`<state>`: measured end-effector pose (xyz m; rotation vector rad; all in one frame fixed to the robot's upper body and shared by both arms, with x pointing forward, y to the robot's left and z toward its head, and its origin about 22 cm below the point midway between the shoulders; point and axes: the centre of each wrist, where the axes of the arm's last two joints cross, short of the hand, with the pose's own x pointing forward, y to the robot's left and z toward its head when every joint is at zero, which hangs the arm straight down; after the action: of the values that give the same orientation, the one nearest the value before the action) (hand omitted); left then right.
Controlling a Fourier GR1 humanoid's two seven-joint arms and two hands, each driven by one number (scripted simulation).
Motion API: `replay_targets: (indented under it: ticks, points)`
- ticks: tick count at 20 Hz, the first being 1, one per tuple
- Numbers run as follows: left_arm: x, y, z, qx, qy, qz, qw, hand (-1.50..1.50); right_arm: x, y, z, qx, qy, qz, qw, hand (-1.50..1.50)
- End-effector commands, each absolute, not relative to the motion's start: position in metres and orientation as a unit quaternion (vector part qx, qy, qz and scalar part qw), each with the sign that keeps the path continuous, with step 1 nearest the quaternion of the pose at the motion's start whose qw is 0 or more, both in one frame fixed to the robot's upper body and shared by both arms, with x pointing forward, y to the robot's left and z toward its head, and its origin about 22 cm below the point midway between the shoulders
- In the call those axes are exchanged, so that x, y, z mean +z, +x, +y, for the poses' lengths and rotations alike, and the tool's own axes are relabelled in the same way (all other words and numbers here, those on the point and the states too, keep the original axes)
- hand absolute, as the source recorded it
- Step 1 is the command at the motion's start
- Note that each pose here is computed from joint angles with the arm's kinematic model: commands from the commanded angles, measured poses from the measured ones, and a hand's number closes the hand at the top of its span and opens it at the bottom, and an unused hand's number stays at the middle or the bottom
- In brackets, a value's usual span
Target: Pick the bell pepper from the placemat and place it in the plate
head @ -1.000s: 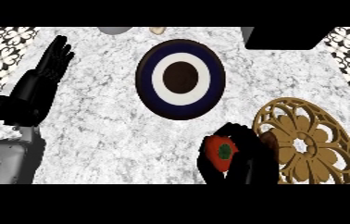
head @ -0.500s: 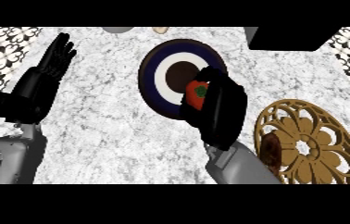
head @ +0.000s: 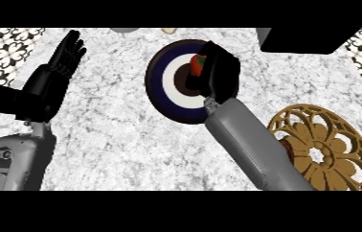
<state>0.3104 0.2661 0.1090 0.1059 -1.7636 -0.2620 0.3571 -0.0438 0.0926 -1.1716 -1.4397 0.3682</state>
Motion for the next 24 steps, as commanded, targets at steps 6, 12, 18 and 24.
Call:
replay_targets:
  ticks: [6, 12, 18, 24]
  points:
    - [0.123, 0.306, 0.281, -0.129, 0.029, -0.776, 0.616, 0.0, 0.064, 0.392, -0.059, 0.045, -0.472, -0.583, 0.66, -1.5]
    - [0.102, 0.31, 0.25, -0.125, 0.031, -0.774, 0.62, 0.0, 0.077, 0.401, -0.053, 0.014, -0.42, -0.648, 0.635, -1.5]
    - [0.11, 0.315, 0.255, -0.117, 0.044, -0.776, 0.618, 0.0, 0.09, 0.405, -0.052, -0.079, -0.406, -0.701, 0.581, -1.5]
    - [0.106, 0.312, 0.259, -0.111, 0.052, -0.771, 0.624, 0.0, 0.082, 0.384, -0.058, -0.162, -0.353, -0.72, 0.576, -1.5]
